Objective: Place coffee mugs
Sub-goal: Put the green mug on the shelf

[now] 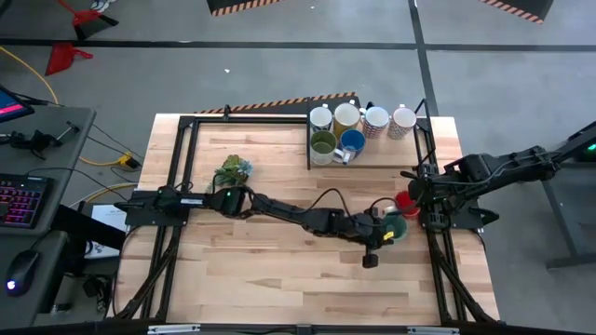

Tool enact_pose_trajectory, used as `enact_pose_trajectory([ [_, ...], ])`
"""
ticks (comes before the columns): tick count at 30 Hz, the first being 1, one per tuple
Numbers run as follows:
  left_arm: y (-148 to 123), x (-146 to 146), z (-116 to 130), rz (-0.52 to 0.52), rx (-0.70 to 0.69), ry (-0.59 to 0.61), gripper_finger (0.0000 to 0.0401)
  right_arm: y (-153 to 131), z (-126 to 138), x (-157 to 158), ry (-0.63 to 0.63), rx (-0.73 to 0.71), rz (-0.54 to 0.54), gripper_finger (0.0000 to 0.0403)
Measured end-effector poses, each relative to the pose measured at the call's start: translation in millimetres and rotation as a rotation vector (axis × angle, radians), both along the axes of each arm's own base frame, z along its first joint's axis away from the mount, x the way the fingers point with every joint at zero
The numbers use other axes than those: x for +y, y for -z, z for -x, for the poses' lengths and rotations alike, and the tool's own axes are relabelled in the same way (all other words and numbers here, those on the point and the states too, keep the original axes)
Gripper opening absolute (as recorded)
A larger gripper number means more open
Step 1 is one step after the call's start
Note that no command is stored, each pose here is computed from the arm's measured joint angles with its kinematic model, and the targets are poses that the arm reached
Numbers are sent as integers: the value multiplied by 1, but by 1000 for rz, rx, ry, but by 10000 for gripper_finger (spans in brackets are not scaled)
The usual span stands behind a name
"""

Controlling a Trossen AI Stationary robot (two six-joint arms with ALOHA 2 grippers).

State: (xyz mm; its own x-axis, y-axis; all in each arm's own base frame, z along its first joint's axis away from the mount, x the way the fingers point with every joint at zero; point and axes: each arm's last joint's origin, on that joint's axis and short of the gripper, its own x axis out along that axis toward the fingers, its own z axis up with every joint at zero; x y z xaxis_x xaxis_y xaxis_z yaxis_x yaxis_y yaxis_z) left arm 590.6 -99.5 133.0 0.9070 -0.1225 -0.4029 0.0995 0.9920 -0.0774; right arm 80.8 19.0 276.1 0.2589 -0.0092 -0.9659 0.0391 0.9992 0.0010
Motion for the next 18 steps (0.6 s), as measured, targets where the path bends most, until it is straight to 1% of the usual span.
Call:
enact_pose_trajectory([
  [13,1,27,-3,-22,8,-40,0,1,2,0,1,21,2,94],
  [18,2,35,-4,-8,23,-62,0,1,3,-1,1,30,3,94],
])
